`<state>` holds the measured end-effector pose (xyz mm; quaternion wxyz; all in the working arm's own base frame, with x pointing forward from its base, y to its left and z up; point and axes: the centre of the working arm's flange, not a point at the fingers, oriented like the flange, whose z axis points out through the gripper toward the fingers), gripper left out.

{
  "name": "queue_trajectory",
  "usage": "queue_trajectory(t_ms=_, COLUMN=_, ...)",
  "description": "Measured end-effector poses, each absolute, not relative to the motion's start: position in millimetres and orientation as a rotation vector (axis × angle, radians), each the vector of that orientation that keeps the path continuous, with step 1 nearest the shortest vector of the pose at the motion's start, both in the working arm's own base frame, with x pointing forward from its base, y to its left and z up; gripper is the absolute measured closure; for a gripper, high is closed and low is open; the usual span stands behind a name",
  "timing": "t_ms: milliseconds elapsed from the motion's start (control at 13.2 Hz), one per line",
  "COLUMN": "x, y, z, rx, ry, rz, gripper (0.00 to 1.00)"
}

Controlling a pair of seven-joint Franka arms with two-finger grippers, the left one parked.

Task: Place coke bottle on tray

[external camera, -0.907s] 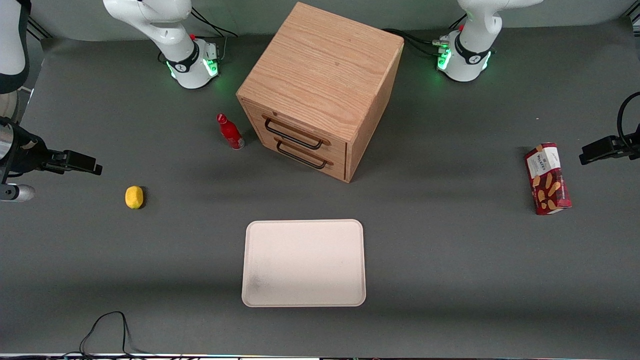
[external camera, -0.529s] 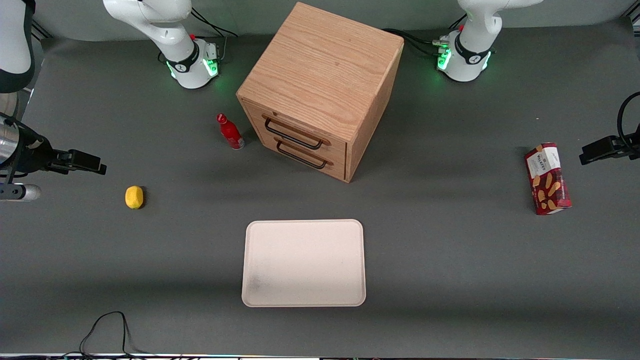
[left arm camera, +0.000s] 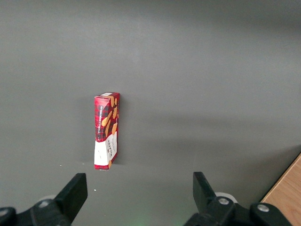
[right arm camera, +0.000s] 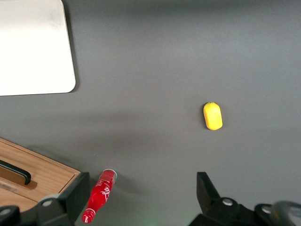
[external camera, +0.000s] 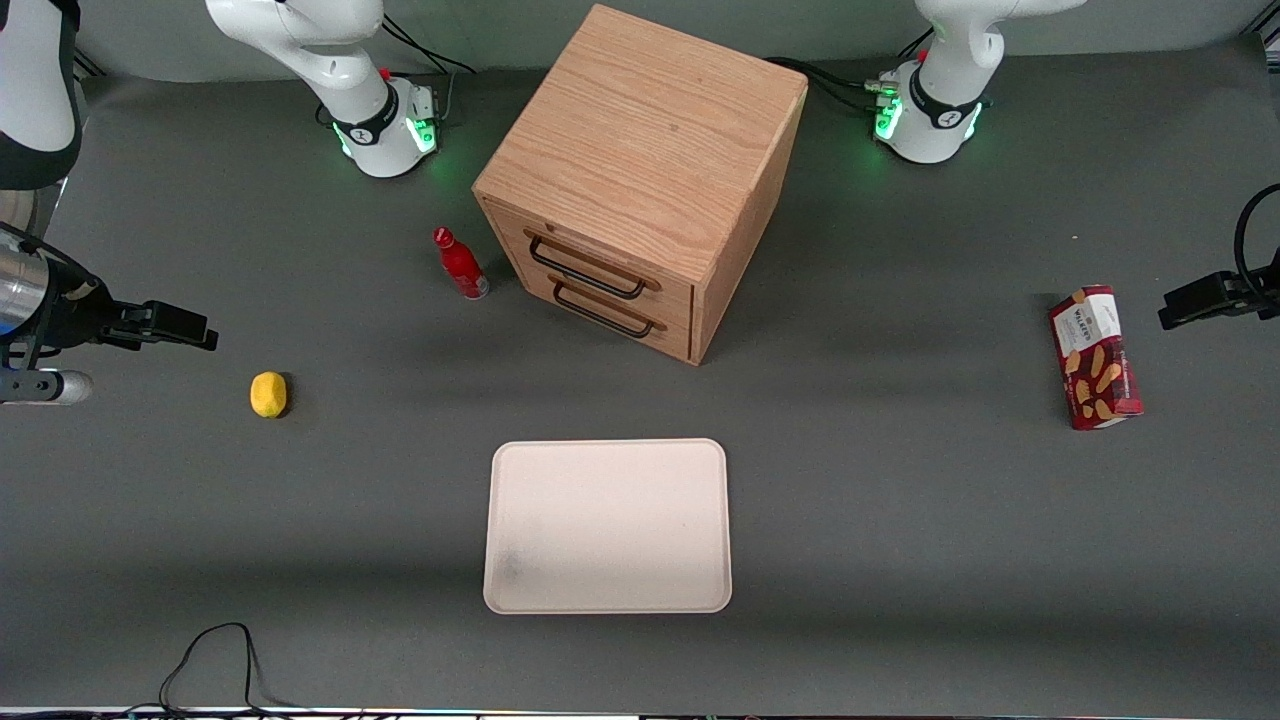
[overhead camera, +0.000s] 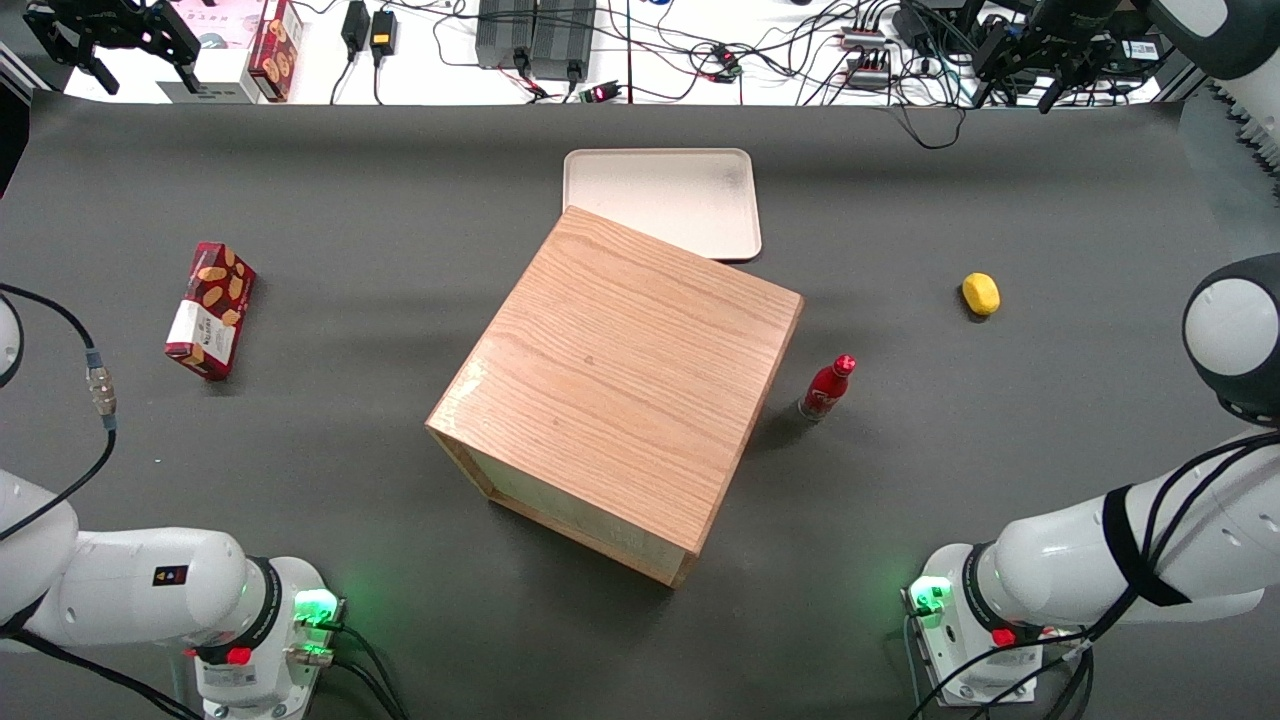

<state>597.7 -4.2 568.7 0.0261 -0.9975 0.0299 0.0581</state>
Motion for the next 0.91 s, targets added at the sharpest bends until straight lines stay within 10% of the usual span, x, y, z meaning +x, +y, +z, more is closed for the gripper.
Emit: queue_trajectory(t_ms=907, x=545.4, y=53.0, z=567.0, rx=-3.111, ry=-0.021, rz=0.245, gripper=0.0)
